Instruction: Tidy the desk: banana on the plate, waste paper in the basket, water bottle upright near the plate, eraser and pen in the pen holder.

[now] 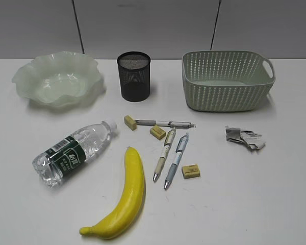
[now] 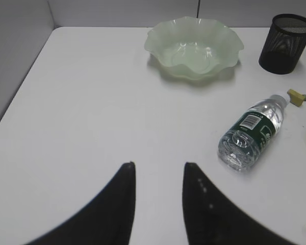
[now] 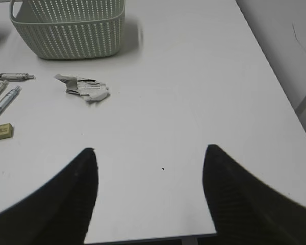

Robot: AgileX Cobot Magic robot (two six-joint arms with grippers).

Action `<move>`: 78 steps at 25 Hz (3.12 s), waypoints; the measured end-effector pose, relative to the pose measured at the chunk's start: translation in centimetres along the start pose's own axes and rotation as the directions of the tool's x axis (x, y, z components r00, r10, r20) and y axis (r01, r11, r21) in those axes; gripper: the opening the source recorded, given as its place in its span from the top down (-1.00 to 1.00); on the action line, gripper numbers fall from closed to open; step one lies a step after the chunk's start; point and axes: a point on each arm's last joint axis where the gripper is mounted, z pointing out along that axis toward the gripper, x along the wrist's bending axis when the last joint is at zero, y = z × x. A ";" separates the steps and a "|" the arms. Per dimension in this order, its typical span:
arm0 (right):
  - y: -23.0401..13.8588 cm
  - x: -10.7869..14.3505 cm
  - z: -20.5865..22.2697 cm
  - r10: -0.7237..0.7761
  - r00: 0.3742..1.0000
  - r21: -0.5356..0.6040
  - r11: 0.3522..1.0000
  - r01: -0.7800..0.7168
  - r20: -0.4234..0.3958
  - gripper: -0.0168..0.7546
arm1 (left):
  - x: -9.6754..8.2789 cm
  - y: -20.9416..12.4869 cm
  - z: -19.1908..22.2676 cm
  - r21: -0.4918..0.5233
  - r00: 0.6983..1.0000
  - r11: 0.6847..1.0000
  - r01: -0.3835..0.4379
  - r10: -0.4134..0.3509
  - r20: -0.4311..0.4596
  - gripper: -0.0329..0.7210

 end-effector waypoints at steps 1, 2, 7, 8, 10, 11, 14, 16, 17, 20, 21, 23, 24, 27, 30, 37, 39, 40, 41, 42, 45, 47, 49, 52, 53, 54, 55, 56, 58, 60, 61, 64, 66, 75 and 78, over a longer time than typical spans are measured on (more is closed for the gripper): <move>0.0 0.0 0.0 0.000 1.000 0.000 1.000 0.000 0.000 -0.37 | 0.0 0.0 0.0 0.000 1.000 1.000 0.000 0.000 0.000 0.28; 0.0 0.0 0.0 0.000 1.000 0.000 1.000 0.000 0.000 -0.37 | 0.0 0.0 0.0 0.000 1.000 1.000 0.000 0.000 0.000 0.28; 0.0 0.0 0.0 0.000 1.000 0.000 1.000 0.000 0.000 -0.37 | 0.0 0.0 0.0 0.000 1.000 1.000 0.000 0.000 0.000 0.28; 0.0 0.0 0.0 0.000 1.000 0.000 1.000 0.000 0.000 -0.37 | 0.0 0.0 0.0 0.000 1.000 1.000 0.000 0.000 0.000 0.28; 0.0 0.0 0.0 0.000 1.000 0.000 1.000 0.000 0.000 -0.37 | 0.0 0.0 0.0 0.000 1.000 1.000 0.000 0.000 0.000 0.28; 0.0 0.0 0.0 0.000 1.000 0.000 1.000 0.000 0.000 -0.37 | 0.0 0.0 0.0 0.000 1.000 1.000 0.000 0.000 0.000 0.28; 0.0 0.0 0.0 0.000 1.000 0.000 1.000 0.000 0.000 -0.37 | 0.0 0.0 0.0 0.000 1.000 1.000 0.000 0.000 0.000 0.28; 0.0 0.0 0.0 0.000 1.000 0.000 1.000 0.000 0.000 -0.37 | 0.0 0.0 0.0 0.000 1.000 1.000 0.000 0.000 0.000 0.28; 0.0 0.0 0.0 0.000 1.000 0.000 1.000 0.000 0.000 -0.37 | 0.0 0.0 0.0 0.000 1.000 1.000 0.000 0.000 0.000 0.28; 0.0 0.0 0.0 0.000 1.000 0.000 1.000 0.000 0.000 -0.37 | 0.0 0.0 0.0 0.000 1.000 1.000 0.000 0.000 0.000 0.28; 0.0 0.0 0.0 0.000 1.000 0.000 1.000 0.000 0.000 -0.37 | 0.0 0.0 0.0 0.000 1.000 1.000 0.000 0.000 0.000 0.28; 0.0 0.0 0.0 0.000 1.000 0.000 1.000 0.000 0.000 -0.37 | 0.0 0.0 0.0 0.000 1.000 1.000 0.000 0.000 0.000 0.28; 0.0 0.0 0.0 0.000 1.000 0.000 1.000 0.000 0.000 -0.37 | 0.0 0.0 0.0 0.000 1.000 1.000 0.000 0.000 0.000 0.28; 0.0 0.0 0.0 0.000 1.000 0.000 1.000 0.000 0.000 -0.37 | 0.0 0.0 0.0 0.000 1.000 1.000 0.000 0.000 0.000 0.28; 0.0 0.0 0.0 0.000 1.000 0.000 1.000 0.000 0.000 -0.37 | 0.0 0.0 0.0 0.000 1.000 1.000 0.000 0.000 0.000 0.28; 0.0 0.0 0.0 0.000 1.000 0.000 1.000 0.000 0.000 -0.37 | -0.3 1.2 -0.4 -0.062 0.999 0.998 0.016 -0.014 0.033 0.28; 0.0 0.0 0.0 0.000 1.000 0.000 1.000 0.000 0.000 -0.37 | -0.7 2.4 -0.3 -0.080 0.997 0.996 0.036 -0.031 0.065 0.28; 0.0 0.0 0.0 0.000 1.000 0.000 1.000 0.000 0.000 -0.37 | -0.9 2.9 0.1 -0.069 0.996 0.997 0.042 -0.037 0.078 0.27; 0.0 0.0 0.0 0.000 1.000 0.000 1.000 0.000 0.000 -0.37 | -1.0 3.4 0.7 -0.044 0.995 0.998 0.042 -0.038 0.088 0.27; 0.0 0.0 0.0 0.000 1.000 0.000 1.000 0.000 0.000 -0.37 | -1.2 3.9 1.4 -0.019 0.995 0.999 0.031 -0.029 0.096 0.27; 0.0 0.0 0.0 0.000 1.000 0.000 1.000 0.000 0.000 -0.37 | -1.8 5.3 4.7 0.102 0.992 0.995 0.018 -0.030 0.126 0.22; 0.0 0.0 0.0 0.000 1.000 0.000 1.000 0.000 0.000 -0.37 | -2.5 6.1 7.1 0.180 0.984 0.982 0.051 -0.081 0.161 0.18; 0.0 0.0 0.0 0.000 1.000 0.000 1.000 0.000 0.000 -0.37 | -3.2 6.9 9.4 0.270 0.973 0.961 0.053 -0.111 0.204 0.15; 0.0 0.0 0.0 0.000 1.000 0.000 1.000 0.000 0.000 -0.37 | -4.3 7.8 13.6 0.413 0.953 0.911 0.012 -0.136 0.272 0.13; 0.0 0.0 0.0 0.000 1.000 0.000 1.000 0.000 0.000 -0.37 | -4.5 8.0 14.7 0.450 0.946 0.893 -0.001 -0.145 0.290 0.13; 0.0 0.0 0.0 0.000 1.000 0.000 1.000 0.000 0.000 -0.37 | -4.8 8.2 15.7 0.489 0.941 0.872 -0.015 -0.153 0.302 0.12; 0.0 0.0 0.0 0.000 1.000 0.000 1.000 0.000 0.000 -0.37 | -5.1 8.5 16.7 0.517 0.936 0.856 -0.028 -0.159 0.313 0.11; 0.0 0.0 0.0 0.000 1.000 0.000 1.000 0.000 -0.001 -0.37 | -5.5 8.8 17.5 0.544 0.931 0.838 -0.045 -0.162 0.327 0.11; 0.0 0.0 0.0 0.000 1.000 0.000 1.000 0.000 -0.001 -0.37 | -6.5 9.2 19.0 0.585 0.918 0.806 -0.088 -0.163 0.362 0.11; 0.0 0.0 0.0 0.000 1.000 0.000 1.000 0.000 -0.001 -0.37 | -7.9 9.5 20.2 0.612 0.900 0.779 -0.135 -0.161 0.404 0.10; 0.0 0.0 0.0 0.000 1.000 0.000 1.000 0.000 -0.001 -0.37 | -8.8 9.6 20.8 0.621 0.891 0.766 -0.164 -0.156 0.427 0.08; 0.0 0.0 0.0 0.000 1.000 0.000 1.000 0.000 -0.001 -0.37 | -11.4 9.4 22.1 0.649 0.868 0.729 -0.217 -0.160 0.470 -0.05; 0.0 0.0 0.0 0.000 1.000 0.000 1.000 0.000 -0.001 -0.37 | -13.1 8.9 23.0 0.681 0.865 0.699 -0.217 -0.186 0.467 -0.18; 0.0 0.0 0.0 0.000 1.000 0.000 1.000 0.000 -0.001 -0.37 | -19.7 4.1 26.1 0.752 0.864 0.546 -0.369 -0.098 0.495 -0.33; 0.0 0.0 0.0 0.000 1.000 0.000 1.000 0.000 -0.001 -0.37 | -21.1 2.2 27.0 0.775 0.872 0.486 -0.405 -0.051 0.487 -0.33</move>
